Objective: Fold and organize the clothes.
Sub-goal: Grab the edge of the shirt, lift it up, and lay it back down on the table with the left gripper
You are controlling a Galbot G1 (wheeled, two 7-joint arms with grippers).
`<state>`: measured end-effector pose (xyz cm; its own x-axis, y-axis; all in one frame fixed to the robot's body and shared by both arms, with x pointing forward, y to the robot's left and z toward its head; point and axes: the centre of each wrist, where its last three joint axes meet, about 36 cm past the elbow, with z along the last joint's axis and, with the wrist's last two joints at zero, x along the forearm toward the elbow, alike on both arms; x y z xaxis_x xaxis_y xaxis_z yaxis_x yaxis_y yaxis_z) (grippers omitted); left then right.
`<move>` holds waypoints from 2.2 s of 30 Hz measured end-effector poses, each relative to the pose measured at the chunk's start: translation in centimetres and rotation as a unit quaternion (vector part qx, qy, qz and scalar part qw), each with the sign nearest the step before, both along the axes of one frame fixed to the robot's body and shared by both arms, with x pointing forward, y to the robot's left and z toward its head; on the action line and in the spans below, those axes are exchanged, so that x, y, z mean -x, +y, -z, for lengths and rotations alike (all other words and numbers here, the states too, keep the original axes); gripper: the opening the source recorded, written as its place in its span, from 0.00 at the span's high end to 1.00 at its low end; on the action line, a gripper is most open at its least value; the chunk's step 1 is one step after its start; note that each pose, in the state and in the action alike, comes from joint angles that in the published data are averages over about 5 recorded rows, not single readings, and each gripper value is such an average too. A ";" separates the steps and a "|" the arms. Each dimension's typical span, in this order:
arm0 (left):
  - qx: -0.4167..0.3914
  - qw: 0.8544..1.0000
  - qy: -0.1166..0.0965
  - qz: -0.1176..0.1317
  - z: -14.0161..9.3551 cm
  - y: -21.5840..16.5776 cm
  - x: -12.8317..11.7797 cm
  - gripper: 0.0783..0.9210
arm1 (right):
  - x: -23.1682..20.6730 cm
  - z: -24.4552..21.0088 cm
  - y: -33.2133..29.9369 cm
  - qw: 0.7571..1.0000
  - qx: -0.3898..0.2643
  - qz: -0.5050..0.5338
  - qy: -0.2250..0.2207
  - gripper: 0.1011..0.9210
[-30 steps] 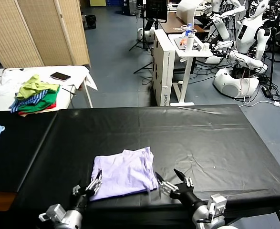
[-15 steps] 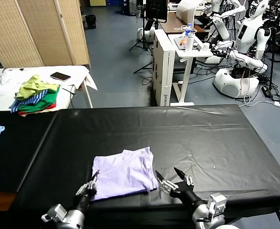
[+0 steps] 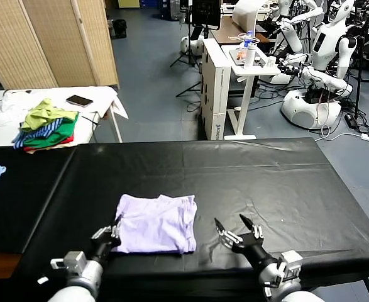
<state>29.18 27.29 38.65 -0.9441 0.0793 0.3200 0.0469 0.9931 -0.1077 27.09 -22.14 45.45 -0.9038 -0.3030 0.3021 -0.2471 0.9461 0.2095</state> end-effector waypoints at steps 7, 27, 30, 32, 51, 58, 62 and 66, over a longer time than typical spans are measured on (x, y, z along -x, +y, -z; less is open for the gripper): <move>-0.067 0.997 -0.006 0.023 -1.6 3.8 -1.0 0.88 | -0.7 1.6 0.0 1.000 0.019 0.010 -0.001 0.02; -0.241 0.970 -0.025 -0.019 -13.0 17.5 -2.2 0.88 | -1.6 4.4 1.1 1.000 0.010 0.018 0.008 0.02; -0.252 0.967 -0.031 -0.026 -14.4 16.7 -1.8 0.88 | -1.4 4.6 1.1 1.000 0.012 0.019 0.009 0.02; -0.249 0.967 -0.036 -0.030 -14.8 15.4 -1.5 0.88 | -1.2 4.6 1.0 1.000 0.014 0.021 0.010 0.02; 0.039 0.997 -0.029 0.054 -9.7 -0.9 -1.7 0.88 | -0.4 3.8 1.2 0.999 0.023 0.032 0.007 0.02; 0.046 0.996 0.006 0.076 -5.3 -4.7 -1.7 0.81 | -0.8 3.4 1.4 1.000 0.008 0.014 0.020 0.02; 0.064 0.993 0.012 0.100 -4.9 -5.9 -1.3 0.54 | -1.3 3.2 1.8 0.999 -0.012 -0.007 0.037 0.02; 0.078 0.990 0.001 0.114 -5.2 -6.0 -1.1 0.23 | -2.3 2.9 2.6 0.997 -0.041 -0.037 0.061 0.02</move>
